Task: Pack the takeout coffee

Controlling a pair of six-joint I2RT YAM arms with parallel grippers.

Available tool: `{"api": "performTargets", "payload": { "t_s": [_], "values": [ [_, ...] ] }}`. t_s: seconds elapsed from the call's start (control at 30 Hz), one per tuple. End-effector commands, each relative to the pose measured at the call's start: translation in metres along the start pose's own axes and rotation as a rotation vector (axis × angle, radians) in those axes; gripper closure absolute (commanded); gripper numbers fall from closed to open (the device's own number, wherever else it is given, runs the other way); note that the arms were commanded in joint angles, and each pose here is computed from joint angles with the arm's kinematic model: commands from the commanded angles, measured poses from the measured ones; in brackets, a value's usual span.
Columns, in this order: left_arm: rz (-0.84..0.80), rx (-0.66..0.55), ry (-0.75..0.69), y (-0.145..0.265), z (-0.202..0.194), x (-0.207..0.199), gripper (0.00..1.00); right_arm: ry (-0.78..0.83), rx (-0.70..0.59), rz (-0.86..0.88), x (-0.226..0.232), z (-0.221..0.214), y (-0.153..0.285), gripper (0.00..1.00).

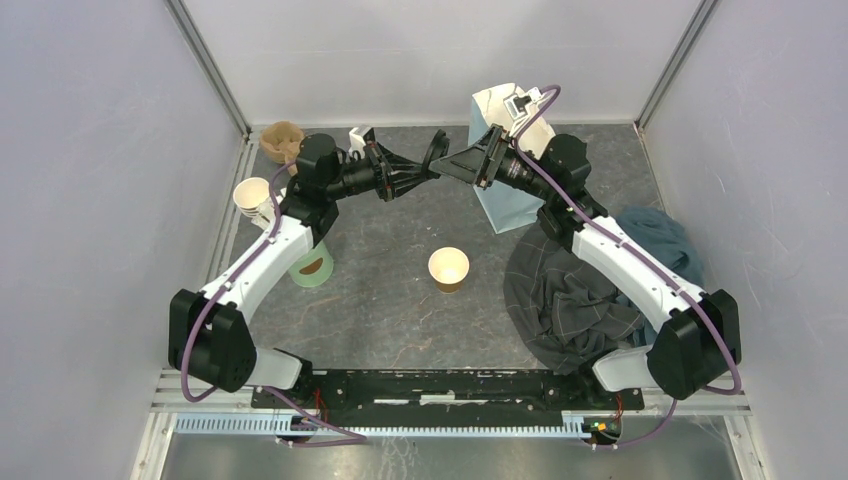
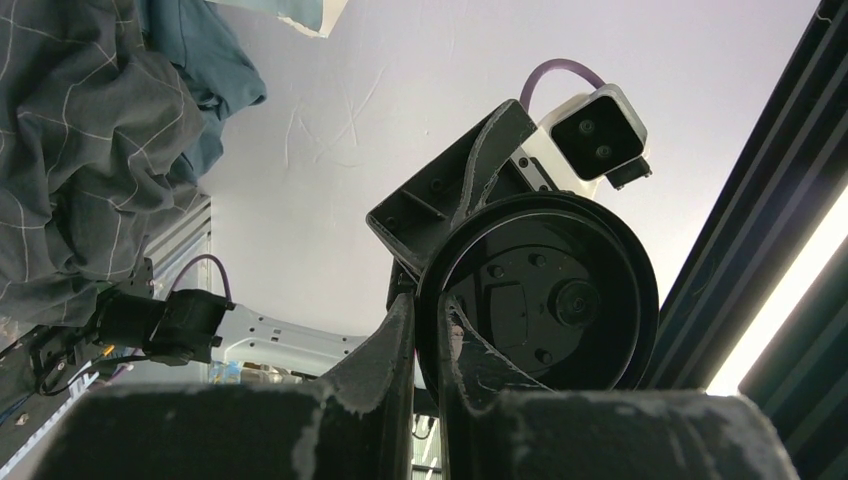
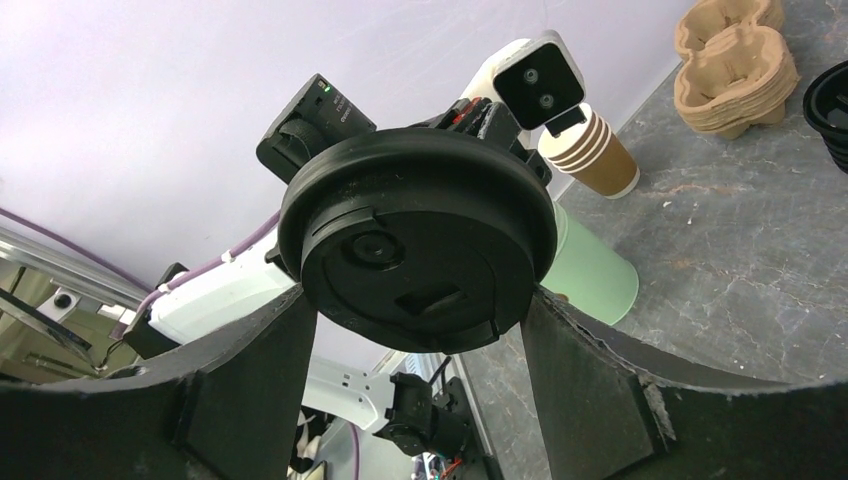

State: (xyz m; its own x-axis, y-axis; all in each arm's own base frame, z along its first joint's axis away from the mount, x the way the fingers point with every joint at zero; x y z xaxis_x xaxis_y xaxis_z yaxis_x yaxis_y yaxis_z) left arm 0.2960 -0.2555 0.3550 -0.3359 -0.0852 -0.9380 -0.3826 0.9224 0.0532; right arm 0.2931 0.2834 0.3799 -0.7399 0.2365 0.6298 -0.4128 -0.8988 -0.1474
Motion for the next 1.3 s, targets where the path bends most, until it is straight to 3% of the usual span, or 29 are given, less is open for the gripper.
{"api": "performTargets", "payload": {
  "t_s": [0.0,0.5,0.73,0.87,1.0,1.07,1.17,1.27],
  "values": [
    [-0.03,0.023,0.0,0.005,-0.012,-0.009,0.98,0.066,-0.072,0.048,0.017,0.018,0.0,0.22],
    [-0.026,0.019,0.005,0.008,-0.014,-0.003,0.98,0.095,-0.081,0.005,0.012,0.019,0.003,0.2],
    [-0.026,0.014,0.003,0.009,-0.014,-0.001,0.97,0.094,-0.072,0.008,0.011,0.016,0.004,0.37],
    [-0.014,-0.016,-0.024,0.01,-0.012,0.001,0.76,0.117,-0.046,-0.013,0.009,0.012,0.006,0.42],
    [0.155,-0.103,-0.11,0.013,0.003,0.03,0.51,0.186,0.054,-0.093,-0.001,-0.005,0.018,0.44],
    [0.29,-0.166,-0.14,0.024,0.016,0.058,0.46,0.271,0.13,-0.188,-0.014,-0.014,0.031,0.44],
    [0.35,-0.256,-0.167,0.041,0.027,0.076,0.32,0.404,0.326,-0.358,-0.04,-0.041,0.065,0.44],
    [0.401,-0.306,-0.221,0.051,0.032,0.084,0.28,0.479,0.505,-0.49,-0.06,-0.064,0.097,0.43]
  ]
}}
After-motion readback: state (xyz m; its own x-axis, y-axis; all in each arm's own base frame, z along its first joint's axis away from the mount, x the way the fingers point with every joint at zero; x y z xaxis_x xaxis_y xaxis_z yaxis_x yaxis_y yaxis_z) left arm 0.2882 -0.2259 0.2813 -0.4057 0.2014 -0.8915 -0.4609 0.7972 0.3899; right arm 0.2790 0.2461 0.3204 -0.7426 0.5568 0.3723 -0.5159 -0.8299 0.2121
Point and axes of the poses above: each gripper's point midway between its finger pads, its own y axis back along the fingers, its own x axis along the line the jaws close on, z = x × y, the point moved 3 cm from there along y, back along the fingers, and after that the axes turned 10 degrees about y, right-handed, at the moved point
